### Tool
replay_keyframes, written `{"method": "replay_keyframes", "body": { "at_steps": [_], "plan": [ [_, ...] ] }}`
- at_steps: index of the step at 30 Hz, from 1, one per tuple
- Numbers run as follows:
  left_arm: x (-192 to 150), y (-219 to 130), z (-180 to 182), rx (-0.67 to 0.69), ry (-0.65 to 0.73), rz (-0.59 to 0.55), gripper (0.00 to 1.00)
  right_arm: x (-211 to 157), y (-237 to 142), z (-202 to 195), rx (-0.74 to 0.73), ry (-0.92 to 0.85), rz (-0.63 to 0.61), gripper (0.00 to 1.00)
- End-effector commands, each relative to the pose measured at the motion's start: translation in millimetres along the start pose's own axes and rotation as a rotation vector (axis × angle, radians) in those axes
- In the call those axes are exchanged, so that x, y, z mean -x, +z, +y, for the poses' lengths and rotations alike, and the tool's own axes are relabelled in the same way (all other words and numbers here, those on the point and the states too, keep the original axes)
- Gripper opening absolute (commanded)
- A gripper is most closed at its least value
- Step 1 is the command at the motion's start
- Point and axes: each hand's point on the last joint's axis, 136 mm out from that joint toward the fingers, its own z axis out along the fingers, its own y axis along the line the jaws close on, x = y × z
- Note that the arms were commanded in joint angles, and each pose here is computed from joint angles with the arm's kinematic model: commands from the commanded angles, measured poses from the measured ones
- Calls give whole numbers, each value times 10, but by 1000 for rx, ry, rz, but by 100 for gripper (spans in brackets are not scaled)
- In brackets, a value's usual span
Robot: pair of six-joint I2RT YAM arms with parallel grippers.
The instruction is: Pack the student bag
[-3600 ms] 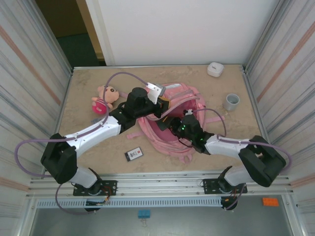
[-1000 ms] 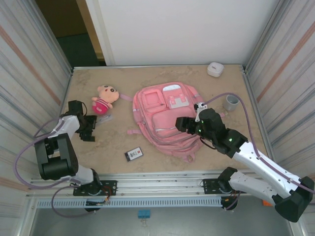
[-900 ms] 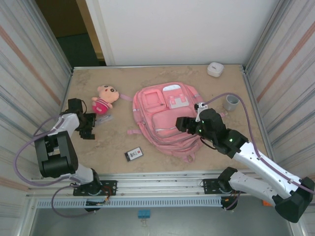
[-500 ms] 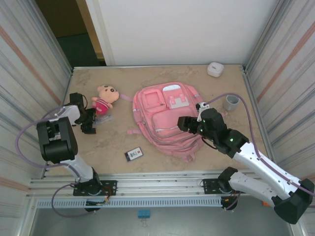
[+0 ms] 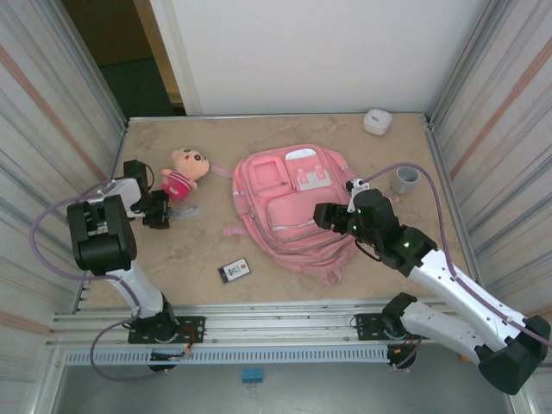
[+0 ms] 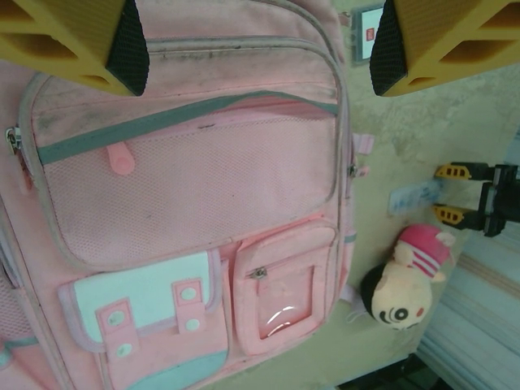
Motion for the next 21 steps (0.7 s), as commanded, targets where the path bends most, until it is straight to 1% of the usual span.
{"method": "replay_keyframes", "body": {
  "at_steps": [1, 7, 9, 12, 15, 17, 21],
  "plan": [
    [-90, -19, 107, -22, 4, 35, 51, 9, -10, -58, -17, -18, -10, 73],
    [-284, -256, 227, -99, 41, 83, 44, -3, 20, 40, 31, -18, 6, 73],
    [-373, -351, 259, -129, 70, 99, 43, -31, 53, 109, 70, -16, 22, 73],
    [-545, -499, 295, -185, 117, 134, 42, -94, 122, 296, 165, -11, 69, 73],
    [-801, -616, 322, -244, 192, 193, 41, -206, 225, 513, 262, -11, 137, 73],
    [-1009, -682, 346, -286, 237, 251, 41, -336, 355, 646, 302, -18, 201, 73],
    [-1398, -796, 383, -361, 336, 320, 40, -542, 546, 916, 361, -41, 294, 73]
  ]
}}
